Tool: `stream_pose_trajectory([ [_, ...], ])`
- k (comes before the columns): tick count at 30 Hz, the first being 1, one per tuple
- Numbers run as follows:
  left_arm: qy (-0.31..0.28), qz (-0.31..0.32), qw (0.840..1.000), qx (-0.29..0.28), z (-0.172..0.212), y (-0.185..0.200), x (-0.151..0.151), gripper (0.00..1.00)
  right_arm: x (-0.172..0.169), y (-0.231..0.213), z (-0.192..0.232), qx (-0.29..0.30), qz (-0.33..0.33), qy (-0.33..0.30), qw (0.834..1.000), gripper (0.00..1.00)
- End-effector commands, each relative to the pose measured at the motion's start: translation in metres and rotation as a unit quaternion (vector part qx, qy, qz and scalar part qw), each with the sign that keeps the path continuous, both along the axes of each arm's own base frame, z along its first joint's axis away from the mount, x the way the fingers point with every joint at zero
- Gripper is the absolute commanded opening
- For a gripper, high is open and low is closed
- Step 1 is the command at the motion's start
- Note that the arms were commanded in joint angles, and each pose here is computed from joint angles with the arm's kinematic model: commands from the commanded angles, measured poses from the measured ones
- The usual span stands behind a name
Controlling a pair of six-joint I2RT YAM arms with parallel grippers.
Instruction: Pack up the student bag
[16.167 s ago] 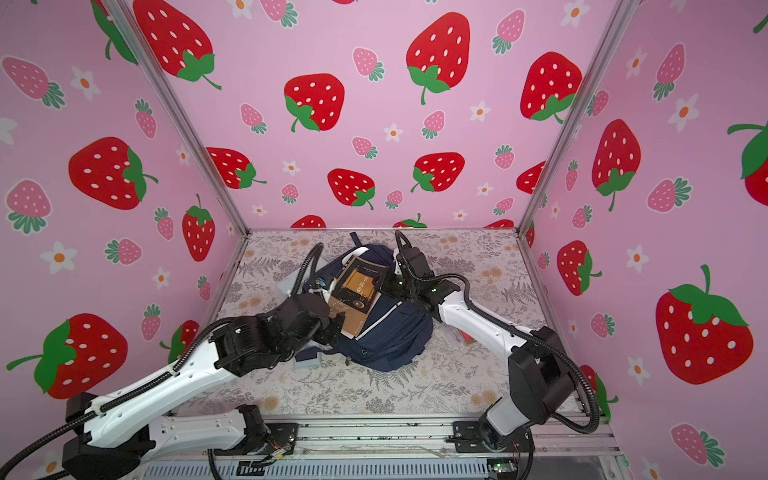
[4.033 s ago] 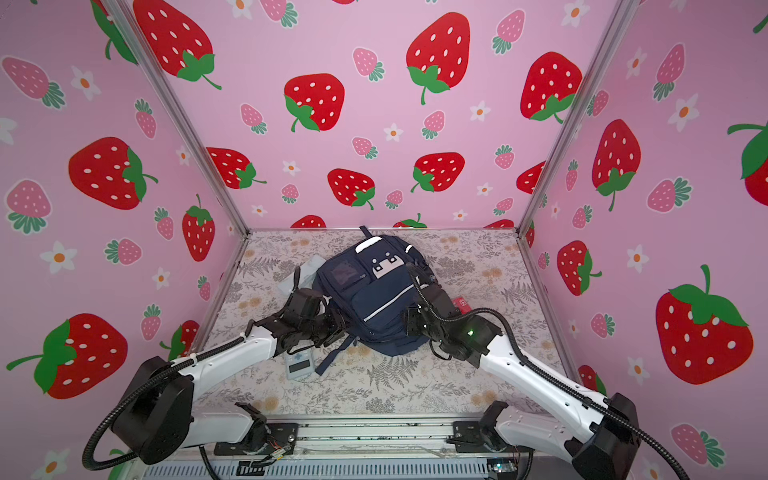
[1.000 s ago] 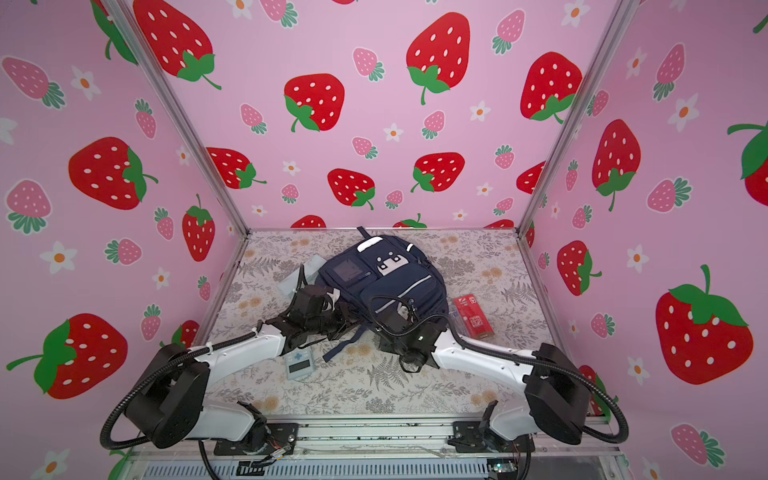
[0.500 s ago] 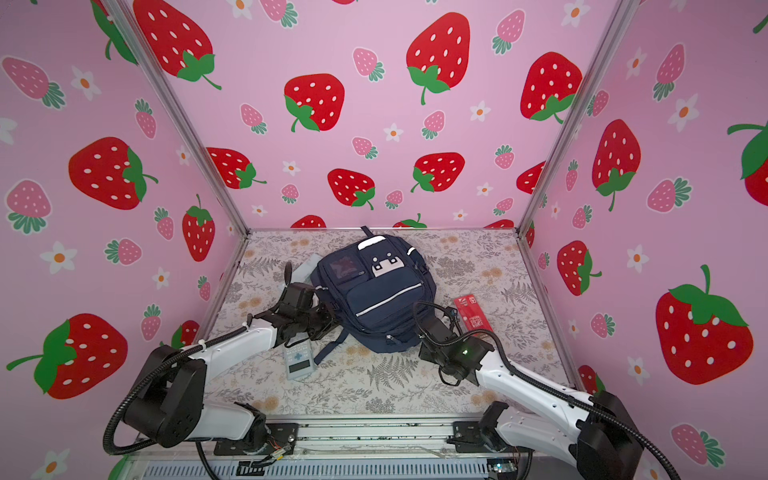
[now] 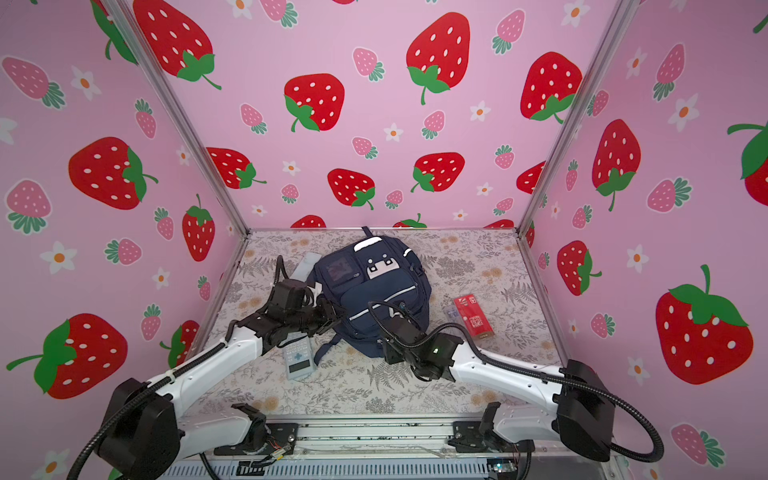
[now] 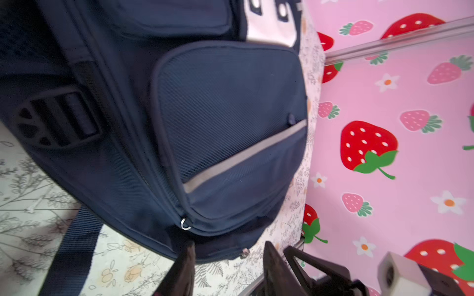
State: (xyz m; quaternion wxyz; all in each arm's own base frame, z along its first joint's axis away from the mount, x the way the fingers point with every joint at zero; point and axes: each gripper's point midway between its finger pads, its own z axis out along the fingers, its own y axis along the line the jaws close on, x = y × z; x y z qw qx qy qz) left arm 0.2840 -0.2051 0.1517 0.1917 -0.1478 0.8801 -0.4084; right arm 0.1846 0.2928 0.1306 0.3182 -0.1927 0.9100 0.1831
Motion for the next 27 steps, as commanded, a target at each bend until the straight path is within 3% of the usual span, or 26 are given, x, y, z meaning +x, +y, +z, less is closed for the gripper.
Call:
stream_pose_trajectory([
  [1, 0.033, 0.002, 0.999, -0.009, -0.015, 0.002, -0.018, 0.49, -0.001, 0.022, -0.001, 0.014, 0.065, -0.029, 0.997, 0.62],
  [14, 0.046, -0.003, 0.998, -0.034, -0.029, -0.006, -0.032, 0.46, -0.001, 0.008, -0.053, -0.038, 0.057, 0.021, 0.997, 0.49],
  [27, 0.059, -0.027, 0.998, -0.018, -0.038, -0.031, -0.045, 0.49, 0.006, 0.018, -0.064, -0.029, 0.059, 0.029, 0.997, 0.35],
])
